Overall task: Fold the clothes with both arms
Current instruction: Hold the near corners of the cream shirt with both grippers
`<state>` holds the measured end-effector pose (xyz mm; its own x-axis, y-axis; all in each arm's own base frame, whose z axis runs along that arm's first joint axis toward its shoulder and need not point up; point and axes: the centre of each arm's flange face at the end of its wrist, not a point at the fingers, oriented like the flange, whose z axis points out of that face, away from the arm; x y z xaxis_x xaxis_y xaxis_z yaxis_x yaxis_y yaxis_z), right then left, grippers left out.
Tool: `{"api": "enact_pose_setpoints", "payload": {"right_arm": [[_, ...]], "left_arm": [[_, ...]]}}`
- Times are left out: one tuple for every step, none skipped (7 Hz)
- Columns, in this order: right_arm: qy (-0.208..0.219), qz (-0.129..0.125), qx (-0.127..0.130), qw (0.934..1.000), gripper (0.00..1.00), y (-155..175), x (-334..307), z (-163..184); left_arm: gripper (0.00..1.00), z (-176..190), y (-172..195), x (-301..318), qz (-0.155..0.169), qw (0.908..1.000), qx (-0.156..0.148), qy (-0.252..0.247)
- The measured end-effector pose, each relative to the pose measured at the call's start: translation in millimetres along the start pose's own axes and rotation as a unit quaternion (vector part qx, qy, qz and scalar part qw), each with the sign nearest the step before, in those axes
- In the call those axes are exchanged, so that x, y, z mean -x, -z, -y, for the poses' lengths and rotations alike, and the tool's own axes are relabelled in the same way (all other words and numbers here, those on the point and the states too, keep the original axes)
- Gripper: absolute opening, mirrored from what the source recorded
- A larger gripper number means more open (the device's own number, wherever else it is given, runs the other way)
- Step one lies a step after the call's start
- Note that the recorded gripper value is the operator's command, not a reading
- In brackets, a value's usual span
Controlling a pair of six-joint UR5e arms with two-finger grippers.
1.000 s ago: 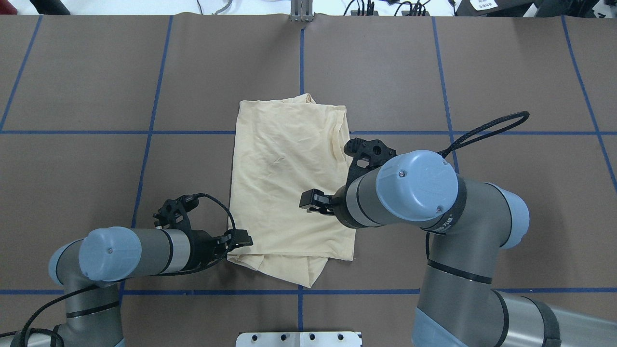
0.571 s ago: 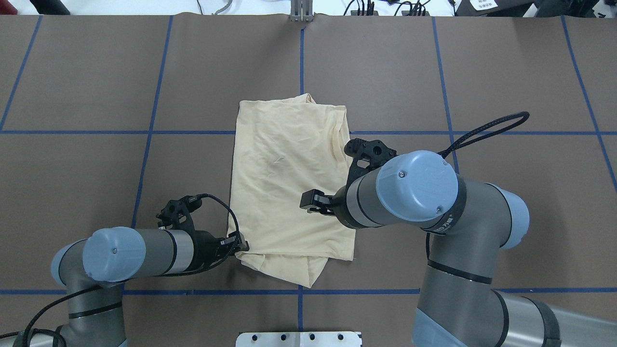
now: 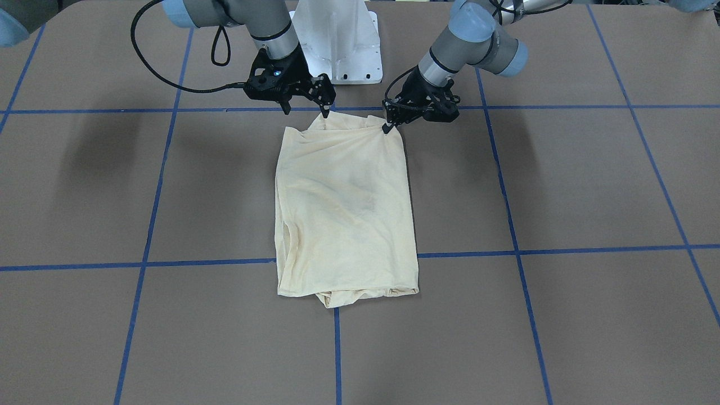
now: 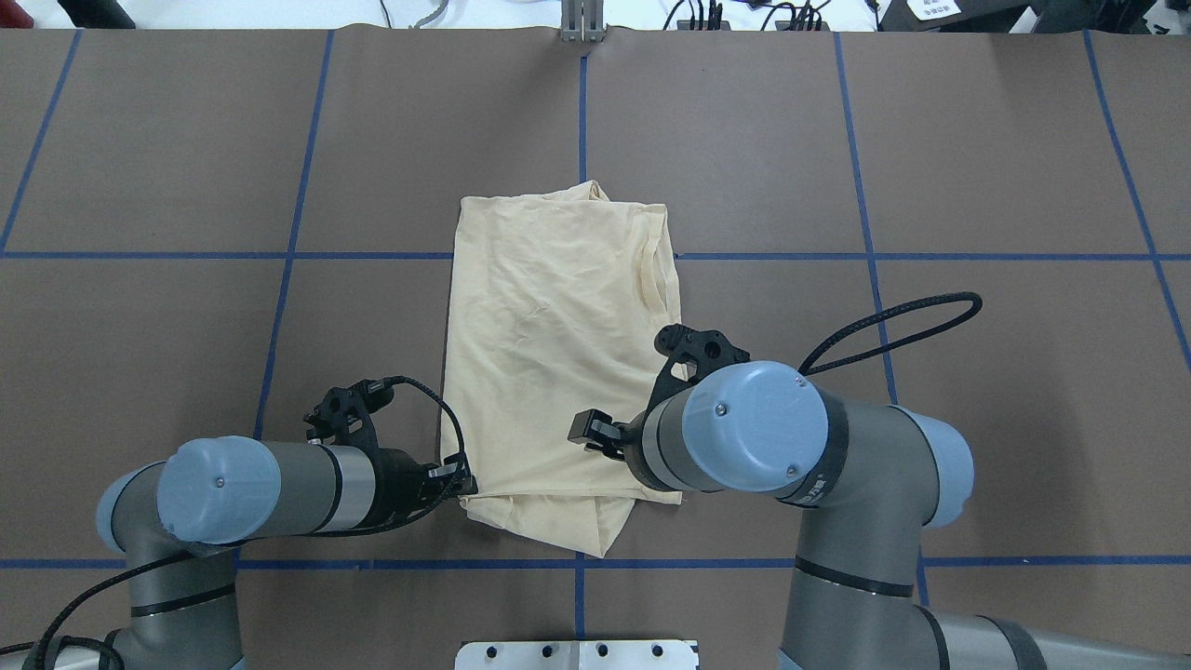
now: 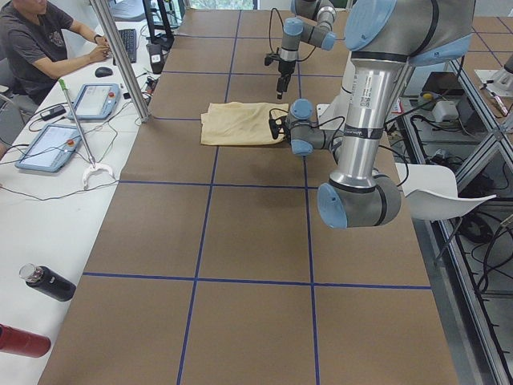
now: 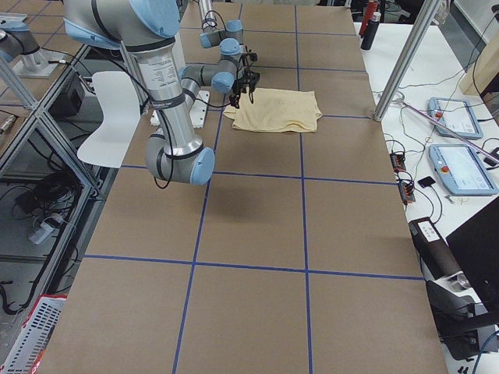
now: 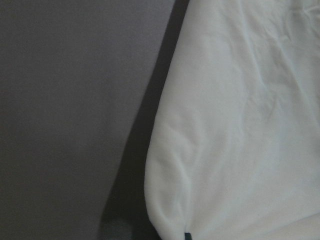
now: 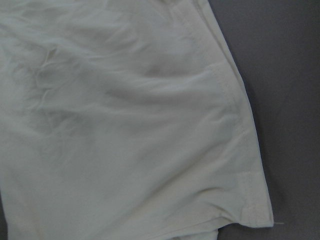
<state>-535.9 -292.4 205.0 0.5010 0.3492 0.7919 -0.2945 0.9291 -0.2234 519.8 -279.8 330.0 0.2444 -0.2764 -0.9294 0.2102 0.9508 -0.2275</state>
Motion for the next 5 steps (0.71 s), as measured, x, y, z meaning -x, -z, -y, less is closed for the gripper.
{"api": "enact_pose_setpoints", "payload": {"right_arm": [[-0.029,-0.013,-0.009,0.9995,1.0,-19,-1,-8],[-0.045,-0.028,-0.017,0.9985,1.0,-37,-4,-11],[-0.052,-0.039,-0.023,0.9976,1.0,-53,-3,-13],[-0.055,-0.045,-0.026,0.9971,1.0,-64,2,-15],[-0.056,-0.049,-0.028,0.9968,1.0,-71,7,-15]], "left_arm": [[0.0,0,1,-1,-0.001,1.0,0.001,0.0],[0.0,-1,1,-2,-0.002,1.0,0.002,0.0],[0.0,-1,2,-3,-0.002,1.0,0.002,0.0],[0.0,-1,2,-3,-0.002,1.0,0.002,0.0],[0.0,-1,2,-3,-0.002,1.0,0.002,0.0]]}}
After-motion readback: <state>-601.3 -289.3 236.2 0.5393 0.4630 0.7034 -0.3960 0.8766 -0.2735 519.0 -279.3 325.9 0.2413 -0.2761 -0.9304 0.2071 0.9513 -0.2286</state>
